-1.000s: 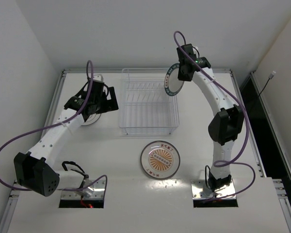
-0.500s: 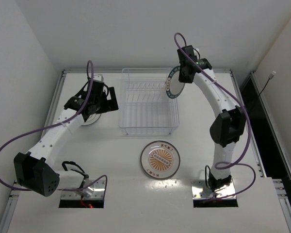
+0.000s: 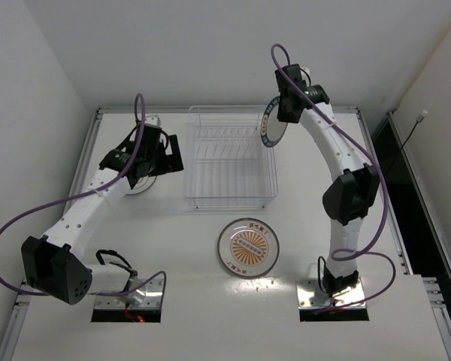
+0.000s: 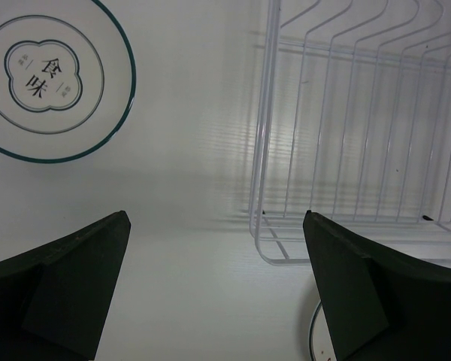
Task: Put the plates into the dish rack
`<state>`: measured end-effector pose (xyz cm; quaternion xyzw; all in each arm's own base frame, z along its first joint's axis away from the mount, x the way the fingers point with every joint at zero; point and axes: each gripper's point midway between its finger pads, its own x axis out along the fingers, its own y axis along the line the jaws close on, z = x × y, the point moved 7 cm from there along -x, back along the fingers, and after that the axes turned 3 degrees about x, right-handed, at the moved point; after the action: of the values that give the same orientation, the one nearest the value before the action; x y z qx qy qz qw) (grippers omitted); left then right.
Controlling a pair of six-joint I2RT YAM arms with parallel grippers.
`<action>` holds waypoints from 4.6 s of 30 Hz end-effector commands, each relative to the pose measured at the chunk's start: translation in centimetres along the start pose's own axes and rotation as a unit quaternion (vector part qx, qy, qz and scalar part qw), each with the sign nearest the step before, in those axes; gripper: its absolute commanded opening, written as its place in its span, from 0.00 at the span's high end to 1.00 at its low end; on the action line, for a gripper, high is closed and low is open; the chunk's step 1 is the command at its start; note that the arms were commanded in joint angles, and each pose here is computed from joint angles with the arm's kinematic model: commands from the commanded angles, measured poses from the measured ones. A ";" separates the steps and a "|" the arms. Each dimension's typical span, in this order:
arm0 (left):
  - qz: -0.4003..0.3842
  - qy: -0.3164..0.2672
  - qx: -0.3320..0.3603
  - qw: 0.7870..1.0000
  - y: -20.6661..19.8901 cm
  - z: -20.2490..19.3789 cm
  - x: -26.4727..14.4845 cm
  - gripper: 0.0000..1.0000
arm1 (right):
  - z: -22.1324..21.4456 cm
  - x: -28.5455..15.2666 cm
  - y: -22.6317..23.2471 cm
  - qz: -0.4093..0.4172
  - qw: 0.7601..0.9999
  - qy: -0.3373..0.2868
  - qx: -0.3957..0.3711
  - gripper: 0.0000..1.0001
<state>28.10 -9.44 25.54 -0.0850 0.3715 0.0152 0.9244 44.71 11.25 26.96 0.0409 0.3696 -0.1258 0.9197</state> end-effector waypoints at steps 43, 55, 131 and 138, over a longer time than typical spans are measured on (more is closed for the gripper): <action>0.065 0.069 -0.342 0.935 15.1 -5.1 8.1 0.00 | -0.5 -15.4 0.9 0.216 0.973 -0.073 -0.032 0.16; 0.032 -0.008 -0.530 0.847 18.5 -8.5 12.2 0.11 | -7.4 -20.3 -5.3 0.254 0.964 -0.072 -0.031 0.16; -0.195 0.086 -0.180 0.960 2.9 0.6 1.1 0.04 | 3.5 -4.6 3.5 0.065 0.993 -0.101 -0.007 1.00; -0.185 0.099 -0.185 0.960 3.8 -0.2 1.3 0.04 | 1.7 -2.4 5.5 0.012 0.993 -0.098 -0.060 1.00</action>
<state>29.50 -5.96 23.62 -0.3294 0.4328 -0.0885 0.8345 45.66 17.42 26.89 0.0025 0.3325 -0.0585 0.9413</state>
